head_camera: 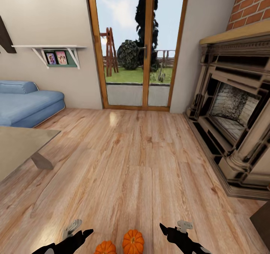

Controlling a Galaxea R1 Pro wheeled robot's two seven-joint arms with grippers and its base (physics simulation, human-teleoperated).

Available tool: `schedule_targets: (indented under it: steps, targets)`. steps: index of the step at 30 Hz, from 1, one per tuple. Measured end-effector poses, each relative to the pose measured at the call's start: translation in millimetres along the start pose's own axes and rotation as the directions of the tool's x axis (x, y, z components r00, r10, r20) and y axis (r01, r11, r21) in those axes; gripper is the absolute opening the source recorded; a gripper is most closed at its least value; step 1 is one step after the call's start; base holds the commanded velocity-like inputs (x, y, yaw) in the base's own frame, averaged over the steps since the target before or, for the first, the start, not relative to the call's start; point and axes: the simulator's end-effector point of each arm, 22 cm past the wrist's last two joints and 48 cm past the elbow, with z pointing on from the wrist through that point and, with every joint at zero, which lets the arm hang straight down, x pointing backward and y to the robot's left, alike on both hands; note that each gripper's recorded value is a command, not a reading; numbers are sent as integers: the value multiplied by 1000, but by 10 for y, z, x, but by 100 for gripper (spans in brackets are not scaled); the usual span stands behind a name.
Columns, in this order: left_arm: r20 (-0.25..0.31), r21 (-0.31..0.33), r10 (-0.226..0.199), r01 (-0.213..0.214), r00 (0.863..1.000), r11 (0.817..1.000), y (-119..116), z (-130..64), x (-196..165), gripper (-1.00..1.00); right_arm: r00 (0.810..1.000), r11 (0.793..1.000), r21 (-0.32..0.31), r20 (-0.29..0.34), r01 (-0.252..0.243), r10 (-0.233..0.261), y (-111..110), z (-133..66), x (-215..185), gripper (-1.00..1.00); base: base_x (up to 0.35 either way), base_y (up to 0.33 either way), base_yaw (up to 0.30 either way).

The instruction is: Place each of the two pumpkins and all three candles from the living room inside a cabinet in the living room (use any cabinet), then make sure every cabinet is closed, and position the cauldron so it is next to a table in the living room.

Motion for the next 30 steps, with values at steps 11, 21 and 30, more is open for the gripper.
schedule_targets:
  steps: [11,21,30]
  targets:
    - [0,0,0,0,1000,1000,149,163,108,100,1000,993,114,-6,17,-16,-350,112,197,100,0,0,0]
    - [0,0,0,0,1000,1000,288,311,211,100,1000,988,155,8,4,-6,-496,228,349,100,0,0,0]
    - [1,0,0,0,1000,1000,414,445,306,100,1000,990,141,17,0,-3,-562,333,471,100,0,0,0]
